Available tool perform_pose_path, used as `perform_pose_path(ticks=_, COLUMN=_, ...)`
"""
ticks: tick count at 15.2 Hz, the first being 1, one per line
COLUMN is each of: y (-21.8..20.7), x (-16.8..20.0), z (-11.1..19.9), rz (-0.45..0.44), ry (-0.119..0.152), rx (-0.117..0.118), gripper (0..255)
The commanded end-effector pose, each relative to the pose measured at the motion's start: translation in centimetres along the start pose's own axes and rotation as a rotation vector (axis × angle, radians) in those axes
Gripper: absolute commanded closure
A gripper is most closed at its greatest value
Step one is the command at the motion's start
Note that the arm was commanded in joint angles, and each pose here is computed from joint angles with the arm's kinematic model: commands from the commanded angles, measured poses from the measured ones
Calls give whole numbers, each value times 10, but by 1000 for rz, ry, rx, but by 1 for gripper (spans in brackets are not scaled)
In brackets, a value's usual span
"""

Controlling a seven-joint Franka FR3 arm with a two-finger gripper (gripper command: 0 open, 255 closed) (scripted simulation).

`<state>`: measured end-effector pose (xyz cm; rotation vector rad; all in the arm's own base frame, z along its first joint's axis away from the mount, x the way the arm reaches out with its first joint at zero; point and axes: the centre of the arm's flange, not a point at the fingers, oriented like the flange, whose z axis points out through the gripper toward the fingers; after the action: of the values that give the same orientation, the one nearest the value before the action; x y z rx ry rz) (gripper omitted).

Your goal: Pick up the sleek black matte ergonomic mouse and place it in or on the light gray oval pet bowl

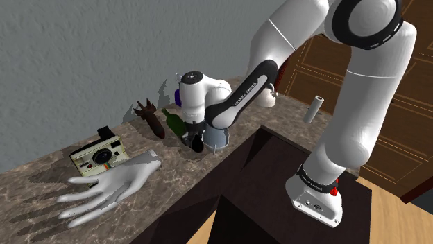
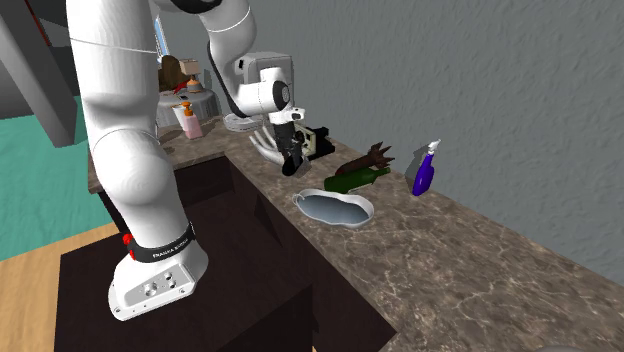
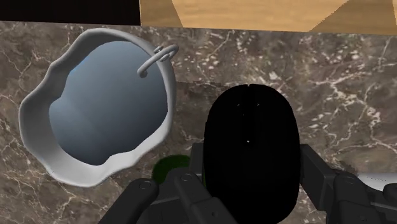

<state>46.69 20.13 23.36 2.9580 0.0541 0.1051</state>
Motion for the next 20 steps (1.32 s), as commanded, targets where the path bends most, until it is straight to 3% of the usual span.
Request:
perform_pose_path(ticks=1, y=2, x=0, z=-10, rz=0, ry=0, rx=0, gripper=255)
perform_pose_path(ticks=3, y=3, x=0, z=-19, rz=0, ry=0, rx=0, gripper=255)
perform_pose_path(ticks=18, y=198, x=26, z=12, rz=0, ry=0, rx=0, gripper=255)
perform_pose_path(ticks=20, y=197, x=26, z=23, rz=0, ry=0, rx=0, gripper=255)
